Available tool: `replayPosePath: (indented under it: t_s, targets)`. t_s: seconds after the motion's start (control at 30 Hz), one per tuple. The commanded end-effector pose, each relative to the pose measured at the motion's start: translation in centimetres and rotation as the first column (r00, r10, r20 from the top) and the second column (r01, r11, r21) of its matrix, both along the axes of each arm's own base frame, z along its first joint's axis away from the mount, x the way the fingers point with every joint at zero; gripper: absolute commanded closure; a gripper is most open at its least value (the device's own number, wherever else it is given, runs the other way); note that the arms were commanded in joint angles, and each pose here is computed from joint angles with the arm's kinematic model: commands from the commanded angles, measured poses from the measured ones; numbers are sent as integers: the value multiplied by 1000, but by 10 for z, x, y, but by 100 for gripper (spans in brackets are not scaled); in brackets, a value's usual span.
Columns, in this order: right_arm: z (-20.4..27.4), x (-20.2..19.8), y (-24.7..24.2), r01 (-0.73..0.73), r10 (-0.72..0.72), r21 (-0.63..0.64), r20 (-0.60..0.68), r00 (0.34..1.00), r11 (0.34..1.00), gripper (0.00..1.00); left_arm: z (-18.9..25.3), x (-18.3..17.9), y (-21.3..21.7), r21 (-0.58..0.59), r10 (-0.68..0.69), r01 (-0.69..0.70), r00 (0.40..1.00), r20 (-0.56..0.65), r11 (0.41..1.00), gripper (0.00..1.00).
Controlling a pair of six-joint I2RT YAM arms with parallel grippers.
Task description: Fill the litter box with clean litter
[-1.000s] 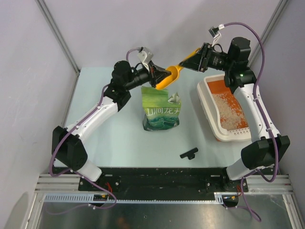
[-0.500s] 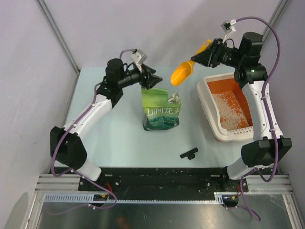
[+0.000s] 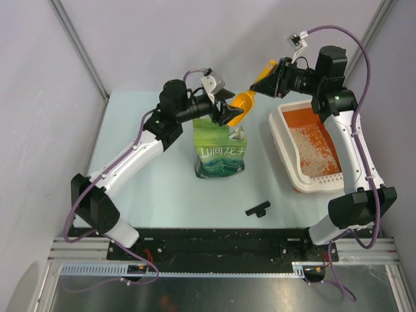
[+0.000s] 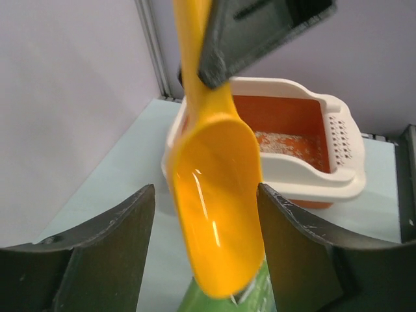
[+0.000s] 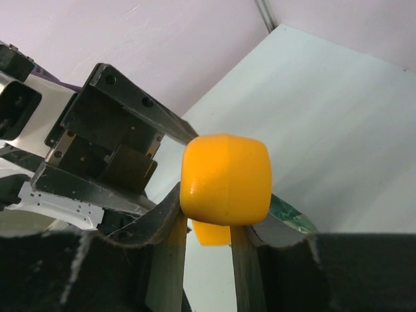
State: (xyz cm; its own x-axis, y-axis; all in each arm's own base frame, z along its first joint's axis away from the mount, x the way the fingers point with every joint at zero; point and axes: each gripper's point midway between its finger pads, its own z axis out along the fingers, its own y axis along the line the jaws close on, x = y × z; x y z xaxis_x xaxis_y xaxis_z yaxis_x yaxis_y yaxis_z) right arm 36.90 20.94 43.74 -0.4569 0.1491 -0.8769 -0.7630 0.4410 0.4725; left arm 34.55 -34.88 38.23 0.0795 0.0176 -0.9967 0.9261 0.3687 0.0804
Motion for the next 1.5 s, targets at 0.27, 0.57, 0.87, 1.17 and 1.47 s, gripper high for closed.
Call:
replayPosePath:
  t_s: [0.27,0.57,0.87,1.17,1.47]
  targets:
    - [4,-28,10,-48,48,40,1,999,998,100,6,15,-31,20,-43,40,989,139,999,73]
    - [-1,-32,1,-76,75,32,17,997,997,48,-7,-5,-32,90,-143,130,977,157,987,100]
    - [-12,-27,-19,-164,166,42,-40,985,986,0,-12,-12,-23,200,-196,143,941,277,969,100]
    - [-20,-35,-3,-222,228,82,-74,971,972,1,-14,-6,-23,209,-179,121,942,284,970,100]
    - [-33,-28,2,-181,188,68,-118,975,981,27,-6,2,-25,205,-156,94,938,309,974,100]
